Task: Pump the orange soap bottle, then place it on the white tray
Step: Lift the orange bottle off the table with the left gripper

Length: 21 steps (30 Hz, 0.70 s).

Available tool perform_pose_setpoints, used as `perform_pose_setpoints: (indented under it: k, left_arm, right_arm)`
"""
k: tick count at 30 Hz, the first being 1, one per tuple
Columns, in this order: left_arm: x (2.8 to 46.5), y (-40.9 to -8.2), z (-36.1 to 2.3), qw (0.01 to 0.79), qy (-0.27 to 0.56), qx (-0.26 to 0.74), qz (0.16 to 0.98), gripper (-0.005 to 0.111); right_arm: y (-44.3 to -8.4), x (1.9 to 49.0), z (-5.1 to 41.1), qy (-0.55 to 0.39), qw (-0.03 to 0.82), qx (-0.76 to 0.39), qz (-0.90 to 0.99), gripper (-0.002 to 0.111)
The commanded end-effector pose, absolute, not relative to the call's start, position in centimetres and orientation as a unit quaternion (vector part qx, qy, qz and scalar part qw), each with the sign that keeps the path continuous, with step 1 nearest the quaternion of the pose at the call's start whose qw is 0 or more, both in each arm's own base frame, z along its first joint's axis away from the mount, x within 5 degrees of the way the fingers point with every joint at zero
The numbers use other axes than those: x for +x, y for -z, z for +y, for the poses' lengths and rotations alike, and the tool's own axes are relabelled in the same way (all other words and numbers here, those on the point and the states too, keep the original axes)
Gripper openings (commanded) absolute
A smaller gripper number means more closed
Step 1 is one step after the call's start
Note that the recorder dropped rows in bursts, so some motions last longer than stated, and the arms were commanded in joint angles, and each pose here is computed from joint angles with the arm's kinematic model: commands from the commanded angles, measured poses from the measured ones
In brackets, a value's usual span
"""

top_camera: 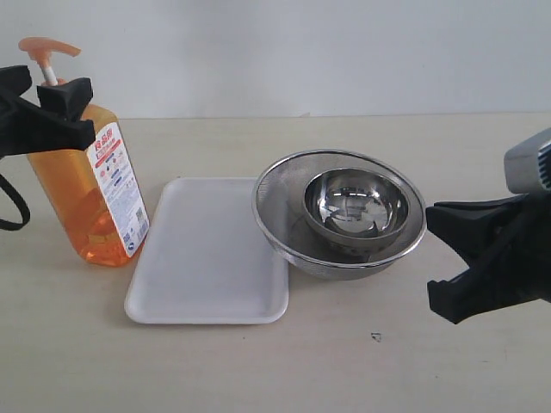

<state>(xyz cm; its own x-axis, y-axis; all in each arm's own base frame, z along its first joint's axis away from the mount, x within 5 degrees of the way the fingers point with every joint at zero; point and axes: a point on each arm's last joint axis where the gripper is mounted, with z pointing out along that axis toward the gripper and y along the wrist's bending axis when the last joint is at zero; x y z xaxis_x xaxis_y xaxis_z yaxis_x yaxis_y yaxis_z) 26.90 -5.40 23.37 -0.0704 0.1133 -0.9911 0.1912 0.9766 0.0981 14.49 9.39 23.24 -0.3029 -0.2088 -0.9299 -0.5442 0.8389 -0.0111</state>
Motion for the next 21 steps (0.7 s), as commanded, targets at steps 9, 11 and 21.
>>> perform_pose_setpoints:
  k: [9,11,21]
  left_arm:
    - [30.0,-22.4,-6.0,0.685,0.026,0.1,0.721,0.063]
    - [30.1,-22.5,-6.1,0.686,0.026,0.1,0.72,0.06]
    - [30.1,-22.0,-5.1,0.664,-0.019,0.077,0.744,0.005]
  right_arm:
    - [-23.5,14.6,9.4,-0.152,0.548,-0.245,0.786,0.0]
    - [-23.5,14.6,9.4,-0.152,0.548,-0.245,0.786,0.0]
    - [-23.4,14.6,9.4,-0.151,0.545,-0.245,0.787,0.0]
